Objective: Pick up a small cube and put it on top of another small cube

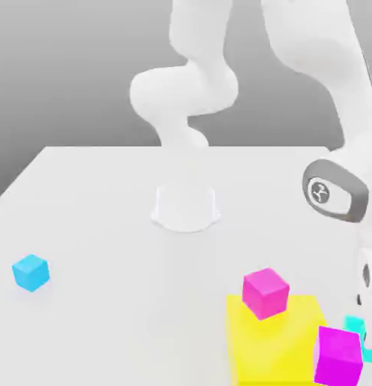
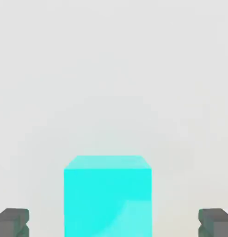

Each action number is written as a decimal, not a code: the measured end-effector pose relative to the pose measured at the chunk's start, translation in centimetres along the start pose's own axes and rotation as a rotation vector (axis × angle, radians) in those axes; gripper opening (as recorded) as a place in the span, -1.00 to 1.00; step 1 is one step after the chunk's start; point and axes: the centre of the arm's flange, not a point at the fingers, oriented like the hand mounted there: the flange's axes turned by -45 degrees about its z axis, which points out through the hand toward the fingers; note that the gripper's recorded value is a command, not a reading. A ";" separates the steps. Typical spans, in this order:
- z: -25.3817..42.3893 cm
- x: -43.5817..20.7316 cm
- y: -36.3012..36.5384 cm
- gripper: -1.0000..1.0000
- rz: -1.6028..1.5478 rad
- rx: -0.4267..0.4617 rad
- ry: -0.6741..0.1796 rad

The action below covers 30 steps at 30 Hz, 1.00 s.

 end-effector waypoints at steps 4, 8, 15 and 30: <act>0.0 0.0 0.0 -1.00 0.000 0.000 -0.001; -0.8 0.0 0.0 -1.00 -0.001 0.001 -0.001; -9.1 -3.0 1.2 -1.00 0.133 0.002 -0.001; -14.8 -16.0 2.3 -1.00 0.668 0.002 0.000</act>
